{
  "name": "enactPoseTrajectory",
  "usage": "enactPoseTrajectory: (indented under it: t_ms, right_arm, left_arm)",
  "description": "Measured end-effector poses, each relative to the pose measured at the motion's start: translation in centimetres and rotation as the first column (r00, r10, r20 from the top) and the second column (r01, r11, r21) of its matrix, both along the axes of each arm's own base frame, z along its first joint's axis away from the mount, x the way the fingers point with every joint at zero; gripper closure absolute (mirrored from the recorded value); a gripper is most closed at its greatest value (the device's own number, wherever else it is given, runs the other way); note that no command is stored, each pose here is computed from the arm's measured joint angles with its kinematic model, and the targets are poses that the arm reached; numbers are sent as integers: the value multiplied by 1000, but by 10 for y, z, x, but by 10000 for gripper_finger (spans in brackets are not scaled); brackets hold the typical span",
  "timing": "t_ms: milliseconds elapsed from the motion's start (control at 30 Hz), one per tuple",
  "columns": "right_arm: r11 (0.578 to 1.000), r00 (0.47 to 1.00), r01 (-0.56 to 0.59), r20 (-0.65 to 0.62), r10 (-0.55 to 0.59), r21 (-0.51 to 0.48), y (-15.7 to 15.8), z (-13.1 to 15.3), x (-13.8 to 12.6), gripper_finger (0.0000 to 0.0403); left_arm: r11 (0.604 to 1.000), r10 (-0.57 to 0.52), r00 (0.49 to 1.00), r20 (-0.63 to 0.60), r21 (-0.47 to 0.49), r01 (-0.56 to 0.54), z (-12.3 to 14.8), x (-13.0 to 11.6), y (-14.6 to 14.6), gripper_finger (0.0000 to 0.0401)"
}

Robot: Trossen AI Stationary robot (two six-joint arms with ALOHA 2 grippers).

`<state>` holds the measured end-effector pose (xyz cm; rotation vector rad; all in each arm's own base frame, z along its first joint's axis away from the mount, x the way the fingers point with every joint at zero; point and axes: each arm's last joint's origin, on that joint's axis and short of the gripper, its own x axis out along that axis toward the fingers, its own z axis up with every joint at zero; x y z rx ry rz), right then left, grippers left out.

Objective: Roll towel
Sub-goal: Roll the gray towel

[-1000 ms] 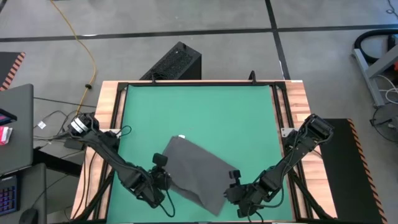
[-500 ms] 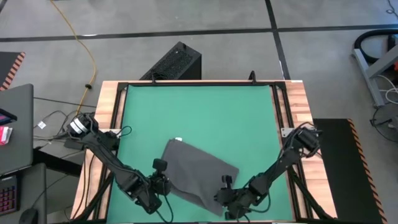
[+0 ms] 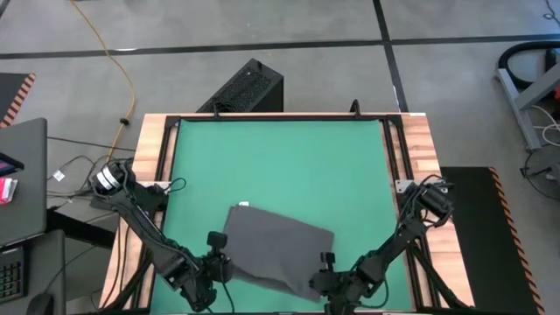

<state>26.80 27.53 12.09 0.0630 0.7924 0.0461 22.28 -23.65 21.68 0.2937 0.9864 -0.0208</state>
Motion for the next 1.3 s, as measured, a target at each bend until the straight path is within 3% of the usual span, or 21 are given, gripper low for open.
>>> enactPoseTrajectory:
  t_ms: [300,667,900,1300]
  right_arm:
    - [1000,1000,6,-15,-6,-19,0,-1,-3,337]
    - [999,999,12,-45,-14,-40,-2,-3,-6,337]
    - [999,999,12,-51,-14,-47,-2,-4,-7,337]
    - [999,998,13,-58,-16,-53,-3,-5,-7,337]
  left_arm:
    - [995,24,999,42,-101,-19,-12,-11,-16,401]
    - [999,-11,997,-74,-49,8,-62,-23,-37,401]
    - [998,6,999,-49,-65,-10,-60,-37,-49,401]
    - [992,40,999,-36,-118,-44,-56,-36,-54,400]
